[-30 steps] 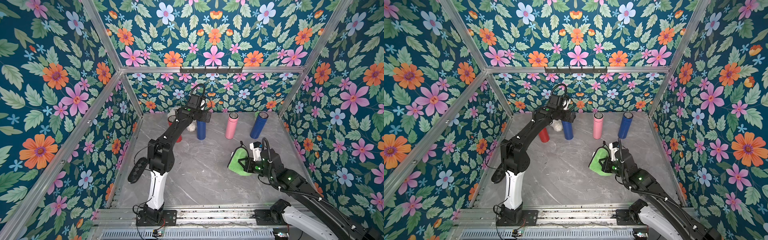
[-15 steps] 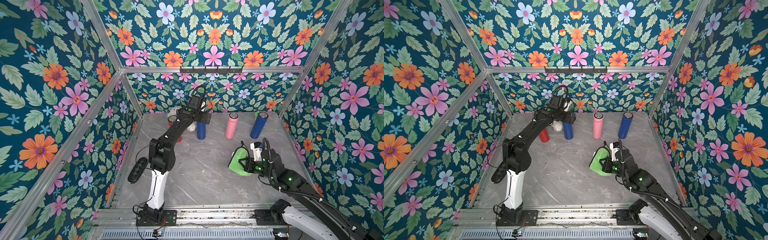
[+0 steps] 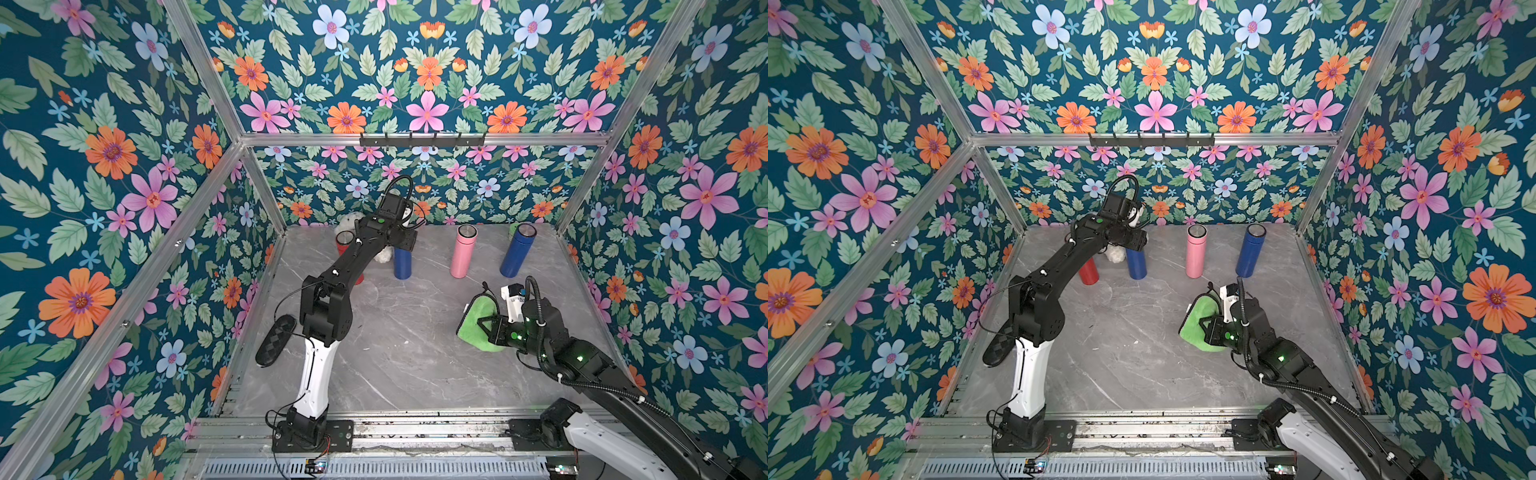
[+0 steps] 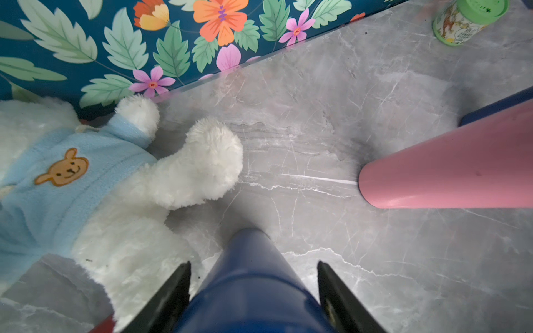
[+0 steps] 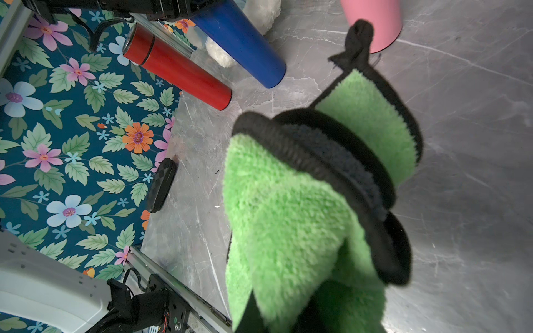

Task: Wipe the surface of the thermos
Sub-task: Pick up the thermos from the center of the board.

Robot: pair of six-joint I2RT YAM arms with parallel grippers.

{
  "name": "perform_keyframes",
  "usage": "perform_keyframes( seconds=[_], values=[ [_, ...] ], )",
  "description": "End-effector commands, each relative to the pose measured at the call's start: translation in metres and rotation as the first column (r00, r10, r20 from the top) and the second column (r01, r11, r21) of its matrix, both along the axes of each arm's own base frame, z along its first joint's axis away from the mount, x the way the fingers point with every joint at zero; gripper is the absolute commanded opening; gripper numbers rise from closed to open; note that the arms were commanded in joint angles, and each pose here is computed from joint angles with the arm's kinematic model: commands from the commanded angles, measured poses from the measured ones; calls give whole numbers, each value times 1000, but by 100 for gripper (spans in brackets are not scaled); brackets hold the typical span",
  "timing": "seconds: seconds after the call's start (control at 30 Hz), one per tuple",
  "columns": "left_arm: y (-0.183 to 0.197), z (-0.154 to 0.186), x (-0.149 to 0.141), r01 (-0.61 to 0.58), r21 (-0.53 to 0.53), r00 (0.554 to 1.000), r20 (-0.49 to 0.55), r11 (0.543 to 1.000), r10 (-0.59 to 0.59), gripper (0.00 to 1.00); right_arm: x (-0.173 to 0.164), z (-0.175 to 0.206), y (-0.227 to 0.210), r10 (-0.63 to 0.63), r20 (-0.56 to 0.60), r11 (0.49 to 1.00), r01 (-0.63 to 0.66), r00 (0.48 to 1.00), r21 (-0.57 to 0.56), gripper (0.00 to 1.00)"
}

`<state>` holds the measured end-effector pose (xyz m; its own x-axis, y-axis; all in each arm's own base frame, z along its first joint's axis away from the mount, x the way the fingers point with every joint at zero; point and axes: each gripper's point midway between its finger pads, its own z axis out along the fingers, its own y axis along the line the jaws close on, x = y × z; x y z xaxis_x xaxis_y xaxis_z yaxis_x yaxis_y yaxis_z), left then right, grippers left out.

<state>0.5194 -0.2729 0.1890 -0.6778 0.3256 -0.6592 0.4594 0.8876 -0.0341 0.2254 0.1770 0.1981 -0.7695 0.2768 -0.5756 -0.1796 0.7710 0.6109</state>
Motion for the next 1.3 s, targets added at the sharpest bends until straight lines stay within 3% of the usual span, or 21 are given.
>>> perform_keyframes(
  seconds=[0.0,0.13,0.4,0.57,0.73,0.93,1.1,1.27],
  values=[
    [3,3,-3,0,13,1000,-2,1000,0,45,3,3,-1,-17,7,1000,17,1000,9,0],
    [3,8,-3,6,7,1000,9,1000,-6,0,2,4,-1,-15,9,1000,15,1000,11,0],
    [-5,48,-31,138,-74,983,130,988,-127,0,-1,9,-2,-9,18,1000,9,1000,14,0],
    [-19,70,-85,368,-161,919,214,916,-332,0,3,14,0,1,37,1000,-1,999,8,0],
    [-21,57,-142,533,-166,840,221,829,-496,0,16,24,13,34,71,999,-35,997,12,0],
    [-17,46,-205,646,-121,756,235,754,-610,0,42,35,44,94,116,992,-103,989,73,0],
    [-12,39,-229,672,-24,722,246,740,-647,0,56,47,71,154,163,971,-179,975,157,0],
    [-21,21,-245,722,-7,679,194,691,-708,0,66,63,98,219,220,928,-272,951,256,0]
  ],
)
